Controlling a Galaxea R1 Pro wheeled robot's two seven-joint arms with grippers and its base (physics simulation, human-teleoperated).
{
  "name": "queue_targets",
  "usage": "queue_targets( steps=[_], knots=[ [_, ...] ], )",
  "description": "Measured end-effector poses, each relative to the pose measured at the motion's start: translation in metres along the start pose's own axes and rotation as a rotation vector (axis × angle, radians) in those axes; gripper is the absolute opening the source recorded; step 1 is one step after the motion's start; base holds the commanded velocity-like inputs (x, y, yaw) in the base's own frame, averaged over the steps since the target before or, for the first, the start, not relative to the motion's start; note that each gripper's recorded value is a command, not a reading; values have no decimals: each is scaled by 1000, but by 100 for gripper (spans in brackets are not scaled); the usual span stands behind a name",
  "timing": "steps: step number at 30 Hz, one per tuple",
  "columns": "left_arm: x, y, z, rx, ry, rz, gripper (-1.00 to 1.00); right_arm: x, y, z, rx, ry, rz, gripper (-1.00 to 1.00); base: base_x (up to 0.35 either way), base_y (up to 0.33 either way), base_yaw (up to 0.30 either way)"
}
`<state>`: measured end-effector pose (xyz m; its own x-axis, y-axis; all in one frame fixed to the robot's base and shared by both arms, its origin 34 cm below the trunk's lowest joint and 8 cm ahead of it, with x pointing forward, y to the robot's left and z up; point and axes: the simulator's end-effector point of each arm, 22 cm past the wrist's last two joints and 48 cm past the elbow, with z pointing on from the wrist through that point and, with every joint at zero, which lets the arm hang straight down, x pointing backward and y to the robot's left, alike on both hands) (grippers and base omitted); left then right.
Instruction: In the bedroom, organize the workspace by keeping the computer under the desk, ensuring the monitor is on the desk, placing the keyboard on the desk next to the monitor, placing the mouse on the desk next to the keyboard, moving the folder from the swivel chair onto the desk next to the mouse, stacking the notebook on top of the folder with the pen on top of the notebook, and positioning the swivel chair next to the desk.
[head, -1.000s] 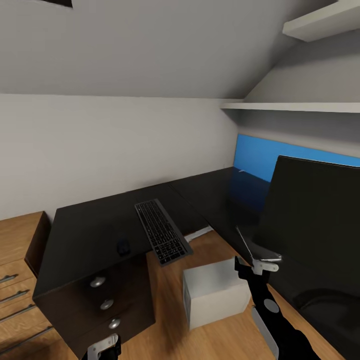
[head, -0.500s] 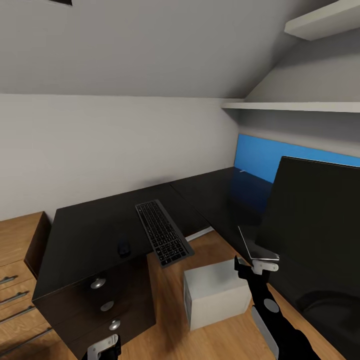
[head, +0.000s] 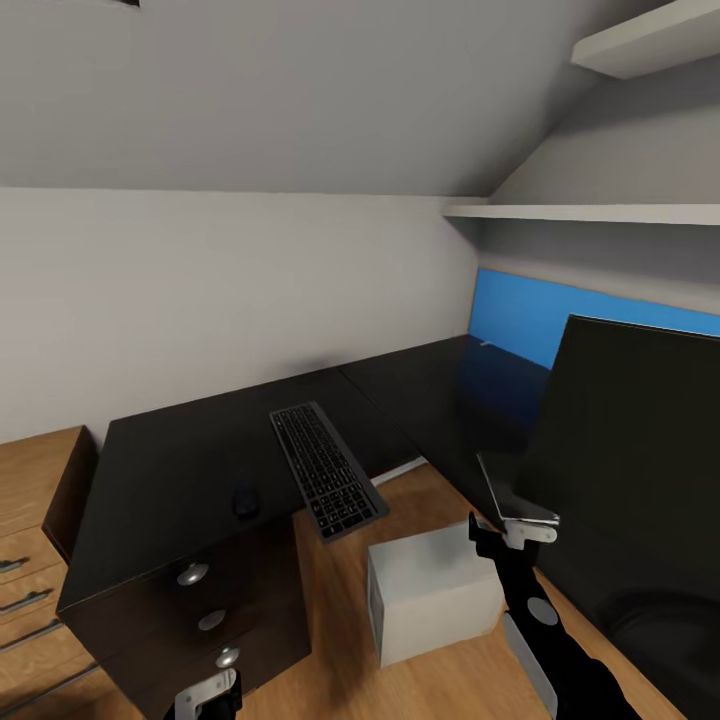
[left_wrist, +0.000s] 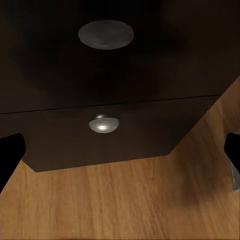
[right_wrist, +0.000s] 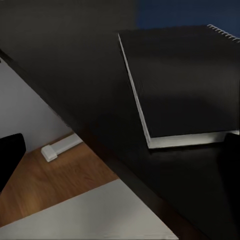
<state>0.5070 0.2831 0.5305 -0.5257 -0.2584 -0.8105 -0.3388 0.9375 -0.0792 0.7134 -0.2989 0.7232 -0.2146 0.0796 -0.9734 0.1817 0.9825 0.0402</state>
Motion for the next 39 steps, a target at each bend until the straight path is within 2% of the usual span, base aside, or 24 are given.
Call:
queue_targets(
  steps=[13,28,29,33,39],
  knots=[
    [0,1,0,-1,1,1,100,0,1,0,-2,0,0,100,5,0,0],
    [0,1,0,-2,1,1,100,1,4,0,-14,-5,-8,100,-230,0,0],
    [0,1,0,-2,1,1,100,0,5,0,-15,-7,6,100,-65,0,0],
    [0,0,0,-1,1,1,100,-10,19,-1,-53,-33,-10,100,-30,0,0],
    [0,0,0,-1,1,1,100,-9,60,-9,-152,-46,-85,100,-8,0,0]
  ],
)
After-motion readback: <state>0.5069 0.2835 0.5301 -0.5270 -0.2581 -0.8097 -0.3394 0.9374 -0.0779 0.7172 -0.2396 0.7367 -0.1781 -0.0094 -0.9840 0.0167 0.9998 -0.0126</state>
